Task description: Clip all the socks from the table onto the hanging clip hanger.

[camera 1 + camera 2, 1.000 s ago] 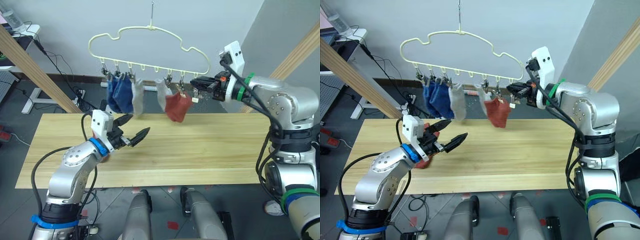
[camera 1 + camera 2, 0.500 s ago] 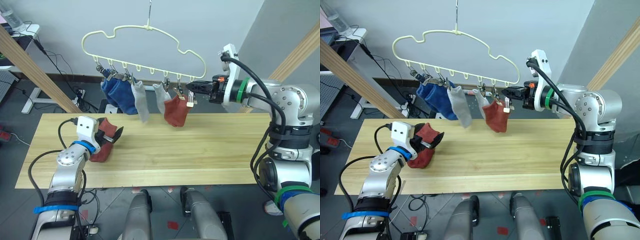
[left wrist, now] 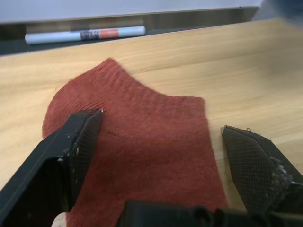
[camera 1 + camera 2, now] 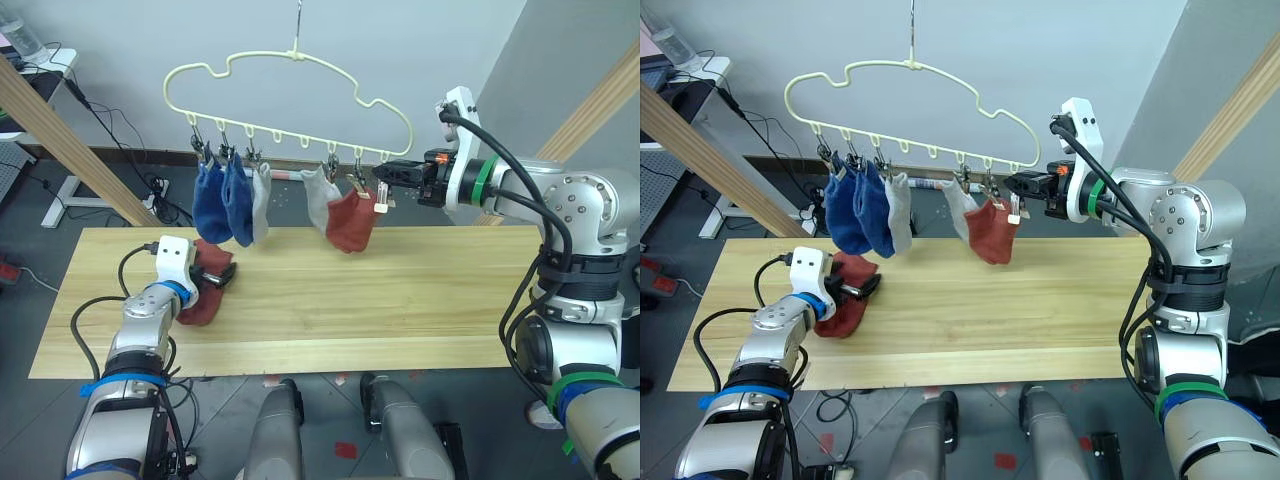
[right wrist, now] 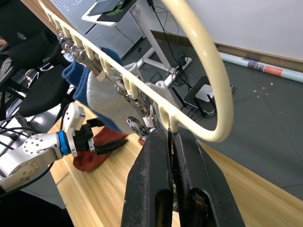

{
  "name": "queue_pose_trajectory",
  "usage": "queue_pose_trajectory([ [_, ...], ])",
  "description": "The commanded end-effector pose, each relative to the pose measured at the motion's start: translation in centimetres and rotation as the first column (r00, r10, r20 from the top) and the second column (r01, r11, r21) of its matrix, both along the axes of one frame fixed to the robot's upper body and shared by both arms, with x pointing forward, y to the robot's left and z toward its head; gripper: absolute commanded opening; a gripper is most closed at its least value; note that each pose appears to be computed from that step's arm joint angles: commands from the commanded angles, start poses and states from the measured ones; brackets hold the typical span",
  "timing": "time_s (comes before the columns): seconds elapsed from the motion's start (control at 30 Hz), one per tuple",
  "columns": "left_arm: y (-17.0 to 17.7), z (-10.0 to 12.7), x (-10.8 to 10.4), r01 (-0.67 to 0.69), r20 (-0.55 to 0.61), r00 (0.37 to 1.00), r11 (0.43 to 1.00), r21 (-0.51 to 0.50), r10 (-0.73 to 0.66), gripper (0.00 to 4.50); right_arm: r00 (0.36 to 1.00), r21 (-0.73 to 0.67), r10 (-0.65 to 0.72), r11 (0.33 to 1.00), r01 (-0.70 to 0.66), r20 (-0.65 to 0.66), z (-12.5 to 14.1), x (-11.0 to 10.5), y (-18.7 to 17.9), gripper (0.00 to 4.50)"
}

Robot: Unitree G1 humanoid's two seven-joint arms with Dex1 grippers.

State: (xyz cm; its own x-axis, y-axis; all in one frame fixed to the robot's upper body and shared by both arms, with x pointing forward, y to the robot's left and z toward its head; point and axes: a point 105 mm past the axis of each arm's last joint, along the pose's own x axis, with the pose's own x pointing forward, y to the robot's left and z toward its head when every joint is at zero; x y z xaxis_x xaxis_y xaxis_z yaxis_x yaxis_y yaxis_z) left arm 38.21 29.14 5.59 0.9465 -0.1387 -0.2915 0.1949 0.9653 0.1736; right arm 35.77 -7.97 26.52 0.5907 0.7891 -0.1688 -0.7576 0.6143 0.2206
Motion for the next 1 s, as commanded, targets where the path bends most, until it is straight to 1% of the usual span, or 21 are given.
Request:
queue_pose_trajectory([
  [0.03, 1.1, -1.3, -0.9, -0.04, -0.067, 0.997, 0.999, -0.036, 0.037, 4.5, 1.0, -0.002, 0.004, 1.0, -0.004, 0.019, 0.3, -0.4, -0.1, 0.03],
  [0.1, 0.6, -1.6, -1.1, -0.007, -0.091, 0.996, 0.999, -0.043, 0.003, 4.5, 1.0, -0.004, 0.0, 1.0, 0.0, 0.019, 0.3, -0.3, -0.1, 0.03],
  [0.2, 0.3, -1.6, -1.1, 0.021, -0.101, 0.995, 0.999, -0.042, -0.025, 3.9, 1.0, 0.002, -0.004, 1.0, 0.004, 0.018, 0.4, -0.2, -0.1, 0.0],
  [0.27, 0.2, -1.4, -1.0, 0.037, -0.091, 0.995, 0.999, -0.026, -0.04, 3.37, 1.0, 0.0, -0.005, 1.0, 0.005, 0.02, 0.3, -0.1, -0.1, 0.0],
  [0.37, -0.1, -1.1, -1.0, 0.06, -0.084, 0.995, 0.998, 0.002, -0.06, 2.42, 1.0, 0.001, -0.006, 1.0, 0.006, 0.019, 0.3, -0.1, -0.1, 0.0],
  [0.5, -0.8, -0.6, -1.0, 0.104, -0.062, 0.993, 0.994, 0.031, -0.102, 1.35, 1.0, 0.009, -0.007, 1.0, 0.007, 0.017, 0.3, 0.0, 0.0, 0.0],
  [0.6, -2.6, -0.5, -1.6, 0.188, -0.014, 0.982, 0.979, 0.076, -0.187, 0.41, 1.0, 0.009, -0.012, 1.0, 0.011, 0.023, 0.2, 0.1, 0.0, 0.0],
  [0.63, -3.6, -0.1, -1.9, 0.236, 0.011, 0.971, 0.967, 0.092, -0.238, 0.11, 1.0, 0.012, -0.014, 1.0, 0.014, 0.023, 0.3, 0.2, 0.0, 0.0],
  [0.67, -4.8, 0.4, -2.3, 0.294, 0.037, 0.953, 0.95, 0.103, -0.299, 0.02, 1.0, 0.018, -0.017, 1.0, 0.016, 0.02, 0.3, 0.2, 0.0, 0.0],
  [0.77, -7.4, 1.5, -3.8, 0.405, 0.091, 0.905, 0.907, 0.118, -0.416, 0.02, 1.0, 0.031, -0.021, 0.999, 0.021, 0.01, 0.3, 0.3, -0.1, 0.0],
  [0.8, -8.5, 1.9, -4.6, 0.458, 0.105, 0.875, 0.879, 0.134, -0.472, 0.02, 1.0, 0.033, -0.022, 0.999, 0.022, 0.005, 0.3, 0.3, -0.2, 0.0],
  [0.83, -10.1, 2.7, -5.8, 0.53, 0.135, 0.824, 0.833, 0.161, -0.55, 0.02, 1.0, 0.034, -0.028, 0.999, 0.028, -0.002, 0.2, 0.3, -0.3, 0.0],
  [0.87, -11.2, 3.3, -6.6, 0.574, 0.152, 0.786, 0.799, 0.18, -0.599, 0.02, 0.999, 0.034, -0.032, 0.999, 0.033, -0.008, 0.1, 0.4, -0.3, 0.0],
  [0.93, -13.2, 5.1, -7.9, 0.627, 0.227, 0.716, 0.751, 0.206, -0.66, 0.02, 0.997, 0.037, -0.07, 0.997, 0.071, -0.028, -0.1, 0.8, -0.8, 0.0],
  [1.0, -15.6, 7.6, -8.7, 0.668, 0.323, 0.604, 0.684, 0.293, -0.728, 0.02, 0.993, 0.047, -0.099, 0.994, 0.102, -0.066, -0.1, 1.2, -1.1, 0.0],
])
